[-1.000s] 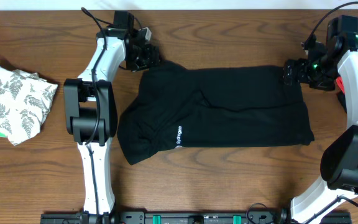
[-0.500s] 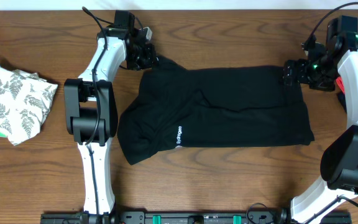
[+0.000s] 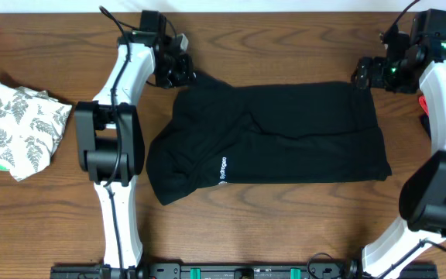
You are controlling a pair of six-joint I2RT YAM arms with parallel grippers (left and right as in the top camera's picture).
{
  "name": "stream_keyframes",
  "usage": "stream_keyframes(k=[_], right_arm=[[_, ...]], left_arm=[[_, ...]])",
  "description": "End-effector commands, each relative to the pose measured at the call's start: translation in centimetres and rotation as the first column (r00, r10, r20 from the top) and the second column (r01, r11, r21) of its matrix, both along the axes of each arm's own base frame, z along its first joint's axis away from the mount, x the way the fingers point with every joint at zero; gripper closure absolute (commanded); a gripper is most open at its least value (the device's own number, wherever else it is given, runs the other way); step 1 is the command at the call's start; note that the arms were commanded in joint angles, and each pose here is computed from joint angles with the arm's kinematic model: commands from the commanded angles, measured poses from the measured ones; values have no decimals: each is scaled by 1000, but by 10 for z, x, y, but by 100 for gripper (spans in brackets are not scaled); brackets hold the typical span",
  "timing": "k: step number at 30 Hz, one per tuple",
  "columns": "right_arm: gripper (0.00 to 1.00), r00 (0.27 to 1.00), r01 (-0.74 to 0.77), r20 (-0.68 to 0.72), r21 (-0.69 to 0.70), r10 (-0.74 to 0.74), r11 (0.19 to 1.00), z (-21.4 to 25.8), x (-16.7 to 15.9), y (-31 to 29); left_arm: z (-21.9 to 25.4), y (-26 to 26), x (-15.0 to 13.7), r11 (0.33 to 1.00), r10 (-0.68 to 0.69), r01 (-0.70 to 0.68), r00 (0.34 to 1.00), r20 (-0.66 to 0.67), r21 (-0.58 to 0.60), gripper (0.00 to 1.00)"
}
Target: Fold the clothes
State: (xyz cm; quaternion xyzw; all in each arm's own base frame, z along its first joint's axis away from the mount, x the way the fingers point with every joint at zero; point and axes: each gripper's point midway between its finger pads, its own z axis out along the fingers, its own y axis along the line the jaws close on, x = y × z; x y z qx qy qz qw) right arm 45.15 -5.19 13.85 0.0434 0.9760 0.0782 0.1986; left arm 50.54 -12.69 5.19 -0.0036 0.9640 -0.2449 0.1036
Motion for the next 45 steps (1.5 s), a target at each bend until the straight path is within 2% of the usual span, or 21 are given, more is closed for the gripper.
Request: stream_keyframes(k=[1, 4, 8, 14, 20, 25, 27, 33, 36, 40, 45], right_arm=[[4, 997, -77, -8, 31, 78, 997, -32, 15, 1], [5, 988, -155, 1, 66, 155, 986, -59, 27, 8], [10, 988, -155, -7, 70, 156, 985, -97, 41, 6], [14, 989, -144, -26, 81, 146, 986, -122, 45, 5], [23, 989, -144, -26, 80, 146, 986, -124, 46, 5], [25, 991, -130, -24, 82, 133, 988, -123, 46, 2], [31, 995, -97, -26, 92, 99, 991, -121, 47, -1], [30, 998, 50, -45, 167, -43, 985, -117, 44, -22], [33, 998, 66, -37, 220, -59, 973, -114, 42, -29], [43, 996, 86, -43, 241, -78, 967, -113, 38, -38], [43, 997, 75, -40, 270, -66, 960, -111, 38, -32]], left_arm=[[48, -2, 6, 1000, -6, 8, 995, 96, -17, 94], [49, -2, 2, 1000, -8, 9, 996, 84, -16, 94], [48, -2, -1, 1000, -8, 9, 998, 69, -14, 94], [48, -2, -1, 1000, -8, 9, 998, 68, -14, 94], [48, -2, -1, 1000, -8, 9, 998, 68, -14, 94], [47, -2, -3, 1000, -9, 10, 998, 62, -13, 94], [47, -2, -3, 1000, -9, 10, 998, 60, -13, 94], [47, -2, -3, 1000, -9, 10, 998, 60, -13, 94], [47, -2, -3, 1000, -9, 10, 998, 60, -13, 94], [47, -1, -4, 1000, -9, 9, 998, 56, -12, 94], [45, 0, -5, 1000, -6, 6, 999, 47, -4, 94]])
